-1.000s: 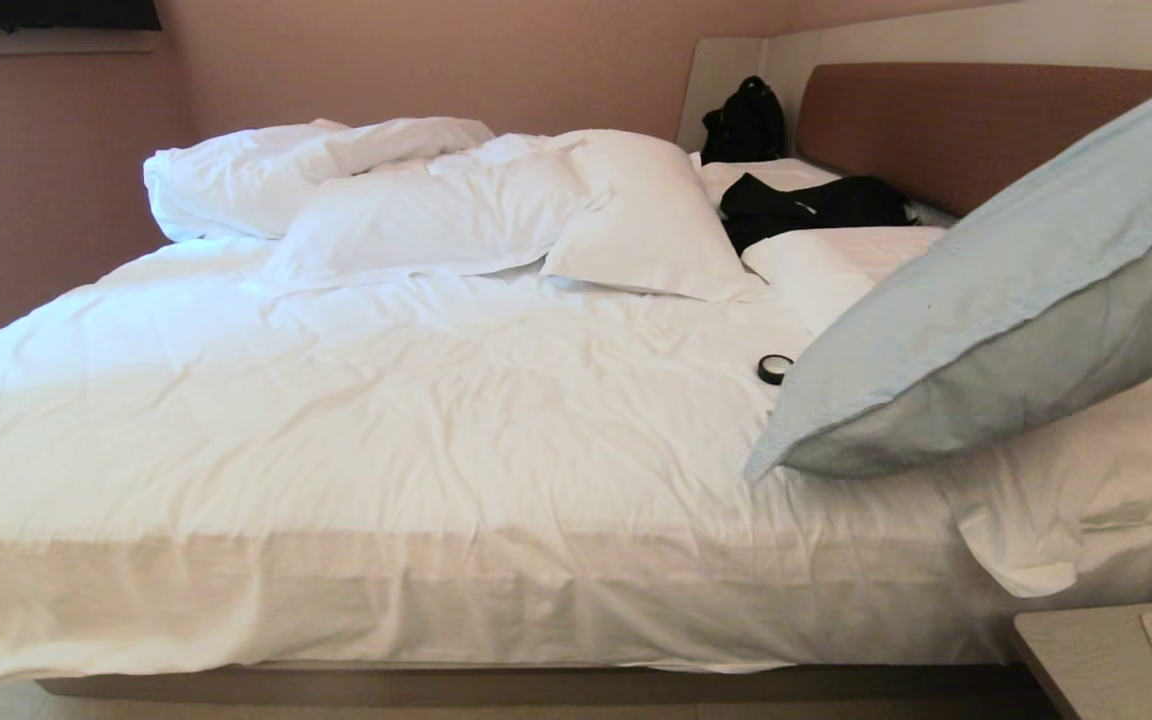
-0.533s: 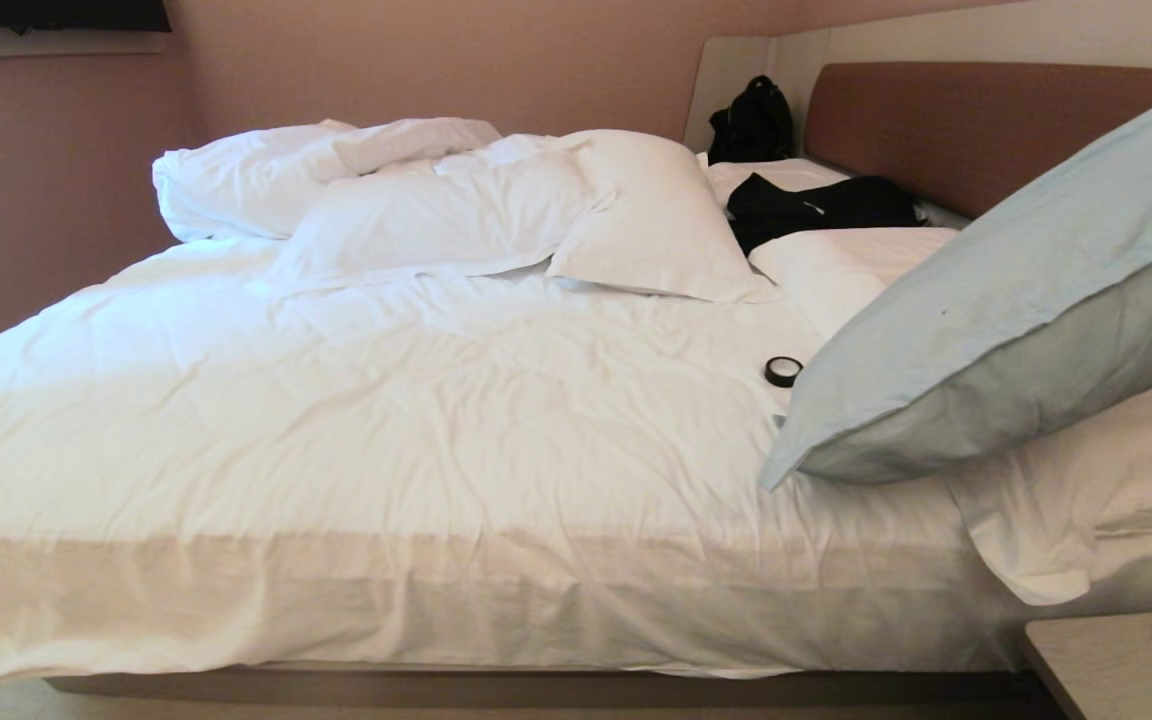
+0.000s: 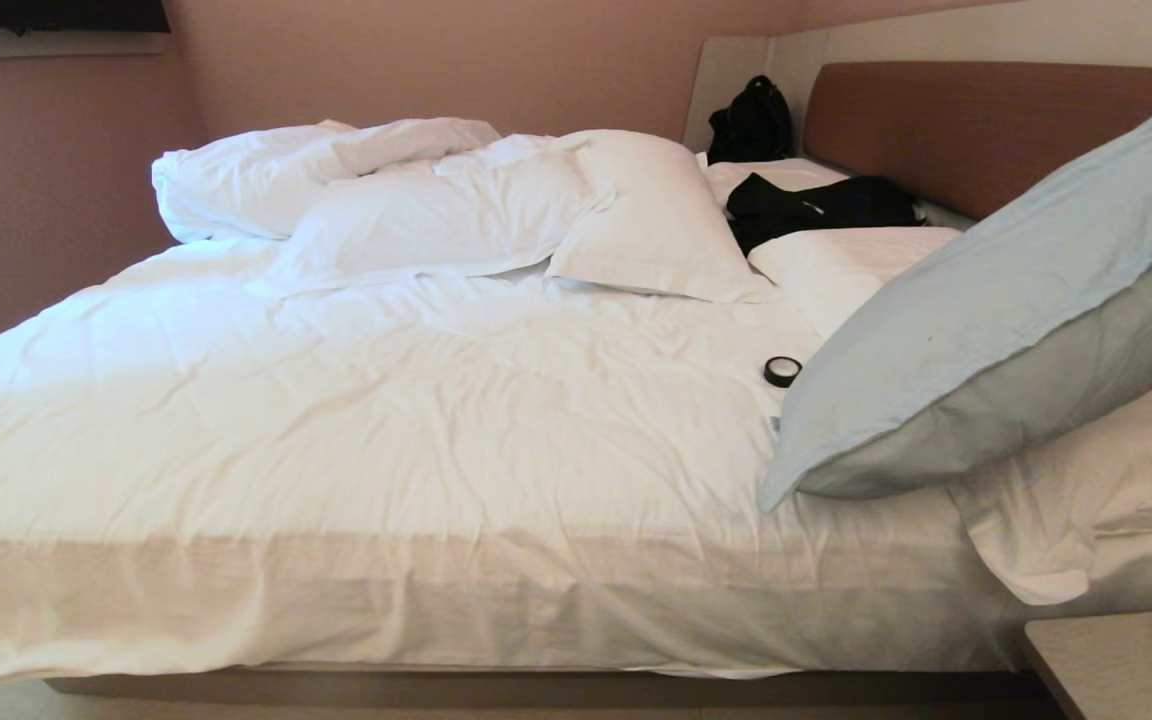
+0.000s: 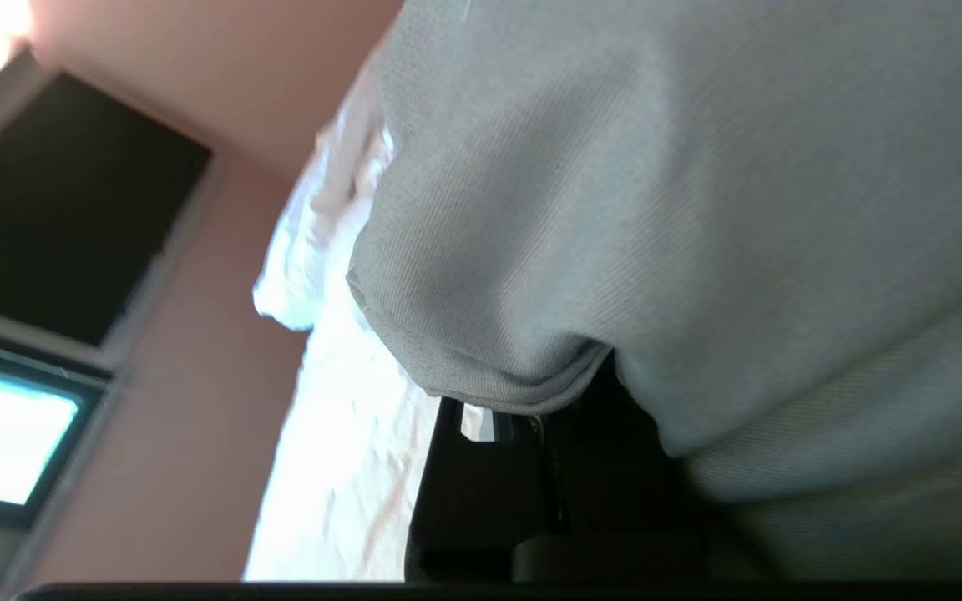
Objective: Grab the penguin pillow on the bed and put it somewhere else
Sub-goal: Place the pillow at the bedside
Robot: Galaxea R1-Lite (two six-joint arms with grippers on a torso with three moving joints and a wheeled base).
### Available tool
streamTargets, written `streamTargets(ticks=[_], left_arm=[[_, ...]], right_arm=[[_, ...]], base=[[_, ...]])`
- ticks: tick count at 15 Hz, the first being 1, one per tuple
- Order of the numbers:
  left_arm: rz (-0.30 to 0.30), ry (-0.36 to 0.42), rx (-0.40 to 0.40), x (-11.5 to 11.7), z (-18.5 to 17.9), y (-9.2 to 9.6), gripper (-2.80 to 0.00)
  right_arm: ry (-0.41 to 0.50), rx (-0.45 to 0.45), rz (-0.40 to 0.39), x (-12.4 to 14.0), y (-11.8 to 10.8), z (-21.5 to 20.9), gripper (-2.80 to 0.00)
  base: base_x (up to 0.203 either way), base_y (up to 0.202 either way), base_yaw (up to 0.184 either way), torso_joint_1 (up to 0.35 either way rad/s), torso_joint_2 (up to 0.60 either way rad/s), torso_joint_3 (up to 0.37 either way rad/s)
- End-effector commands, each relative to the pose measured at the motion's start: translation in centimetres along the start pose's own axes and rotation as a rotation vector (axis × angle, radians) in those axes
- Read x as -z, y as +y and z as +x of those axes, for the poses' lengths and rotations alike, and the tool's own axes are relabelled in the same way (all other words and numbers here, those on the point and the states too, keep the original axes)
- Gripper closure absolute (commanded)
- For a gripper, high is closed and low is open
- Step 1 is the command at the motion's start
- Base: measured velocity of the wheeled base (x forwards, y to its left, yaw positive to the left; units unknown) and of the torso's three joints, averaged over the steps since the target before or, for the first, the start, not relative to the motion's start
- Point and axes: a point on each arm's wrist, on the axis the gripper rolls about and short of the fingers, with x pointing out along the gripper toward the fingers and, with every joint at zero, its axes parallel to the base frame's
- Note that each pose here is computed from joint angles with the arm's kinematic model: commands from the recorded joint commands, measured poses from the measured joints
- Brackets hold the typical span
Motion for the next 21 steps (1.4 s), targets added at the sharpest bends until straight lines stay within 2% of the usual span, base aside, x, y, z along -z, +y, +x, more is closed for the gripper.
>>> streamTargets(ticks=[1, 4, 5, 7, 9, 11, 13, 14, 16, 21], left_arm=[[0.000, 0.001, 0.000, 0.0, 0.0, 0.0, 0.00], [0.000, 0.001, 0.000, 0.0, 0.0, 0.0, 0.00], [0.000, 0.001, 0.000, 0.0, 0.0, 0.0, 0.00], [0.000, 0.001, 0.000, 0.0, 0.0, 0.0, 0.00], [0.000, 0.001, 0.000, 0.0, 0.0, 0.0, 0.00], [0.000, 0.001, 0.000, 0.0, 0.0, 0.0, 0.00], [0.000, 0.001, 0.000, 0.0, 0.0, 0.0, 0.00], [-0.002, 0.000, 0.000, 0.0, 0.0, 0.0, 0.00], [0.002, 0.001, 0.000, 0.0, 0.0, 0.0, 0.00], [-0.002, 0.001, 0.000, 0.0, 0.0, 0.0, 0.00]], right_arm=[[0.057, -0.001, -0.049, 0.8, -1.1, 2.2, 0.00], [0.079, -0.085, -0.126, 1.6, 1.3, 3.0, 0.00], [0.083, -0.129, -0.179, 2.1, 2.4, 3.1, 0.00], [0.048, -0.208, -0.309, 2.5, 4.3, 2.1, 0.00], [0.001, -0.257, -0.362, 2.6, 5.9, -0.1, 0.00], [0.009, -0.243, -0.354, 3.5, 5.0, -0.6, 0.00], [-0.005, -0.180, -0.341, 3.5, 2.6, -0.7, 0.00], [-0.033, -0.180, -0.355, 3.2, 1.9, -0.5, 0.00], [-0.075, -0.212, -0.360, 2.8, 1.7, 0.2, 0.00], [-0.077, -0.208, -0.350, 2.9, 1.7, -0.2, 0.00]], base=[[0.000, 0.000, 0.000, 0.000, 0.00, 0.000], [0.000, 0.000, 0.000, 0.000, 0.00, 0.000], [0.000, 0.000, 0.000, 0.000, 0.00, 0.000], [0.000, 0.000, 0.000, 0.000, 0.00, 0.000], [0.000, 0.000, 0.000, 0.000, 0.00, 0.000], [0.000, 0.000, 0.000, 0.000, 0.00, 0.000], [0.000, 0.000, 0.000, 0.000, 0.00, 0.000], [0.000, 0.000, 0.000, 0.000, 0.00, 0.000], [0.000, 0.000, 0.000, 0.000, 0.00, 0.000], [0.000, 0.000, 0.000, 0.000, 0.00, 0.000]])
